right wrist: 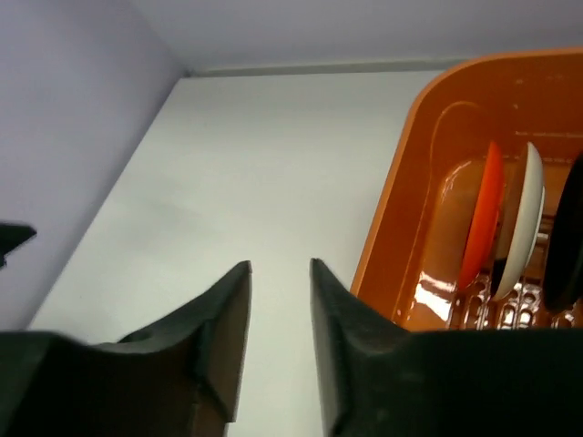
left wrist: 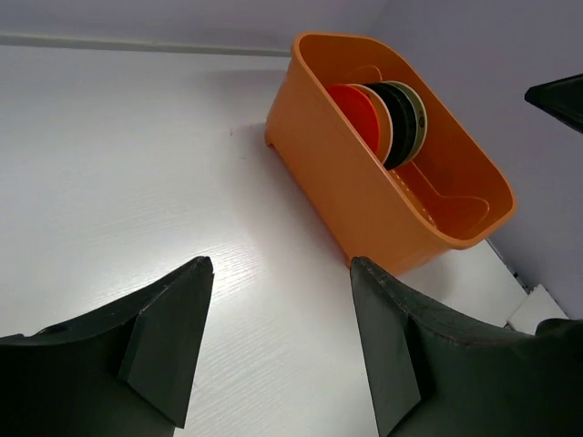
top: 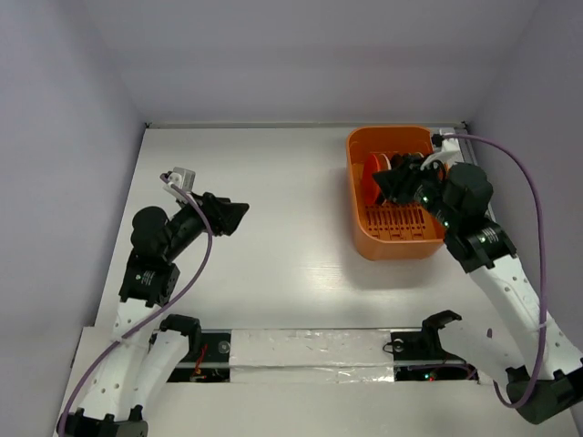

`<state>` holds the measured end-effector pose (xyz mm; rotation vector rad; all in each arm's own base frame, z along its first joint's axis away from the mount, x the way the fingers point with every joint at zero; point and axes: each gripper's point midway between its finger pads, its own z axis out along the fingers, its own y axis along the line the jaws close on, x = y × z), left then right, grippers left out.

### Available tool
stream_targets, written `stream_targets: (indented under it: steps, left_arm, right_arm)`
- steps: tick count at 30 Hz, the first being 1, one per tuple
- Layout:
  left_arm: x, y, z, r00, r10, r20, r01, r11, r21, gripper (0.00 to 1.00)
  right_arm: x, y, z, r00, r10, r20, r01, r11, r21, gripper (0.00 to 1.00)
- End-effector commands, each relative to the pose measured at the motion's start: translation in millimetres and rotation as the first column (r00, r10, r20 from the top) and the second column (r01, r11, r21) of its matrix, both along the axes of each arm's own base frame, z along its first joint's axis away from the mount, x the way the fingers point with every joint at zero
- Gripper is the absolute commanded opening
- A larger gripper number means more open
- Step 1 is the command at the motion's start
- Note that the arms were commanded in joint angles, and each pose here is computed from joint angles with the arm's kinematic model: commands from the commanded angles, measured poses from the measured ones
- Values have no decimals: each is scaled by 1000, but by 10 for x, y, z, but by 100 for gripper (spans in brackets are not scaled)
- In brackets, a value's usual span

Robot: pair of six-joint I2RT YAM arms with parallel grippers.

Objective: Unload the plates from the dish rack

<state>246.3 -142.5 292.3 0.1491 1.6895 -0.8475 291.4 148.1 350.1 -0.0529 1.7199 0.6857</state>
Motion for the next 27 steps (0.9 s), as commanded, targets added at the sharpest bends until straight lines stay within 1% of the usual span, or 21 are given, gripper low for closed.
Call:
stream_targets:
  steps: [1, 2, 3, 4, 6, 7, 9, 10, 12, 13, 16, 17, 19, 20, 21, 22, 23, 24, 25, 26, 27]
  left_arm:
    - [-40, 14, 273, 996, -5, 87, 5, 1000, 2, 58]
    - [-40, 20, 269, 996, -3, 89, 2, 1000, 6, 57]
    - [-39, 34, 266, 996, 7, 89, -7, 1000, 6, 56]
    - [-61, 36, 285, 995, 5, 99, -6, 1000, 5, 54]
    - [-78, 38, 313, 993, 4, 114, -4, 1000, 5, 49]
    - [-89, 28, 317, 993, -4, 115, 3, 1000, 2, 41]
    - [-104, 4, 327, 992, -20, 121, 20, 1000, -2, 29]
    - [-110, 2, 327, 992, -21, 124, 22, 1000, -4, 16]
    - [-97, 15, 328, 993, -11, 120, 11, 1000, -5, 4]
    - [-95, 19, 332, 993, -8, 120, 8, 1000, -5, 0]
    - [-80, 63, 335, 993, 23, 119, -22, 1000, -7, 0]
    - [-75, 72, 335, 993, 29, 118, -28, 1000, -7, 0]
    - [-58, 86, 314, 993, 40, 109, -39, 999, -5, 0]
    - [-54, 92, 307, 993, 44, 106, -44, 999, -4, 0]
    - [-49, 103, 304, 993, 52, 104, -51, 999, -4, 0]
    - [-46, 105, 304, 993, 53, 103, -53, 999, -4, 6]
    - [-48, 105, 307, 993, 51, 105, -52, 999, 0, 9]
    - [-45, 102, 299, 994, 50, 102, -50, 999, 2, 14]
    - [-54, 102, 306, 993, 48, 106, -49, 999, 1, 24]
    - [-61, 98, 313, 993, 45, 109, -46, 999, 0, 29]
    - [-61, 98, 314, 993, 45, 109, -46, 999, 0, 33]
  right_arm:
    - [126, -203, 294, 987, -148, 63, 150, 988, -28, 34]
    - [190, -255, 267, 981, -185, 54, 188, 981, -43, 12]
    - [216, -284, 240, 978, -202, 47, 205, 977, -59, 3]
    - [225, -311, 187, 977, -211, 38, 214, 973, -90, 0]
    - [295, -397, 126, 964, -263, 27, 265, 957, -120, 0]
    - [325, -435, 60, 958, -285, 14, 284, 948, -146, 0]
    - [387, -531, 26, 940, -342, 2, 337, 924, -179, 0]
    - [437, -541, -86, 934, -356, -29, 343, 915, -213, 0]
    - [495, -565, -105, 926, -376, -31, 358, 903, -235, 0]
    - [555, -548, -170, 926, -376, -44, 353, 900, -257, 0]
    - [625, -472, -187, 932, -358, -64, 327, 902, -282, 0]
    - [690, -450, -255, 930, -359, -78, 322, 899, -298, 1]
    - [759, -439, -277, 927, -365, -84, 322, 892, -316, 9]
    - [794, -443, -319, 924, -373, -91, 325, 886, -330, 19]
    - [850, -390, -410, 924, -367, -108, 310, 884, -350, 25]
    - [880, -382, -452, 924, -366, -114, 303, 879, -367, 30]
    - [907, -329, -463, 928, -353, -117, 288, 881, -375, 38]
    - [972, -300, -582, 926, -352, -138, 274, 876, -398, 42]
    - [987, -260, -644, 927, -344, -150, 256, 872, -418, 44]
    - [1017, -241, -640, 923, -355, -149, 263, 864, -429, 45]
    - [1073, -256, -754, 912, -376, -165, 266, 848, -458, 46]
